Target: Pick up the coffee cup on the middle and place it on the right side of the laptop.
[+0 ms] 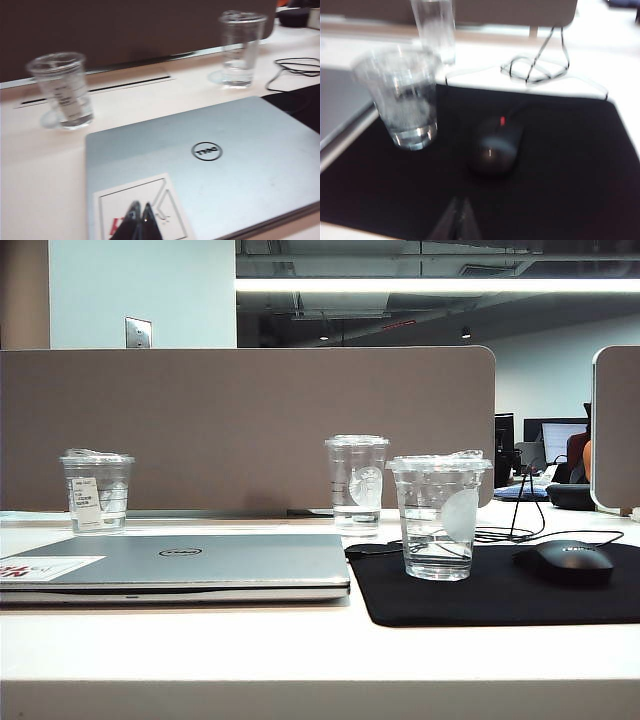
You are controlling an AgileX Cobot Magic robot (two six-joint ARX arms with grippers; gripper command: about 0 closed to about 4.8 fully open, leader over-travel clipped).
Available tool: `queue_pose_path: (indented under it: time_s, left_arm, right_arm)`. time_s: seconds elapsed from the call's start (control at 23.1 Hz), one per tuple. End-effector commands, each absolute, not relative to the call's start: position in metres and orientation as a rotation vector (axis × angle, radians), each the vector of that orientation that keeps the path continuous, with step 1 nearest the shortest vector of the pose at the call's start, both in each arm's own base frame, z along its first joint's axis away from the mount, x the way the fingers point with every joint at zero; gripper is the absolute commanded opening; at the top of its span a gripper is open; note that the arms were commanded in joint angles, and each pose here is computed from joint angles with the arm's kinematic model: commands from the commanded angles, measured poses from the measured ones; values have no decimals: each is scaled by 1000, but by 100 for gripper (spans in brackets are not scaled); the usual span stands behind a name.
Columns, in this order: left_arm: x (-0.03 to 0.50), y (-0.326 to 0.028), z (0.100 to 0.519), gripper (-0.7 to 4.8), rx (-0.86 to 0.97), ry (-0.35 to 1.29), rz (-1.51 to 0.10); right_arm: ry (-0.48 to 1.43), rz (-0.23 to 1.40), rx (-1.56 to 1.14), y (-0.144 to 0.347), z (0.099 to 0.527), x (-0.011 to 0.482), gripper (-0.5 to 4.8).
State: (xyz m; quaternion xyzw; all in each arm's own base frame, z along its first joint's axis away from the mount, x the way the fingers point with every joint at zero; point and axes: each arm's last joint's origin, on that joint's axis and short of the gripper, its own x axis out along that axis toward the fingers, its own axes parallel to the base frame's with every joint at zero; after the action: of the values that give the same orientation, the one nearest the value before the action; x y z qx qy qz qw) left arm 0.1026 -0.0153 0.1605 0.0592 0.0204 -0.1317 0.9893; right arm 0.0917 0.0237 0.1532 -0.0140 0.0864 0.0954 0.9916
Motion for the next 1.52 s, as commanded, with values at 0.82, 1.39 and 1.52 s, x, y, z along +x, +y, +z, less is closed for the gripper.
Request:
queue_pose_path:
  time_s: [0.82,1.39,1.52]
  left_arm:
    - [104,-7,166,-5,141,3,-116]
    - [103,-7,158,-5,115,82,-126]
    - [103,-7,158,-5,115,82,-126]
  right_arm:
    - [106,-9,-63,18,153,95,-5]
    - [133,-8,-68,18,151,94,-4]
    - [132,-8,-68,18,151,94,-4]
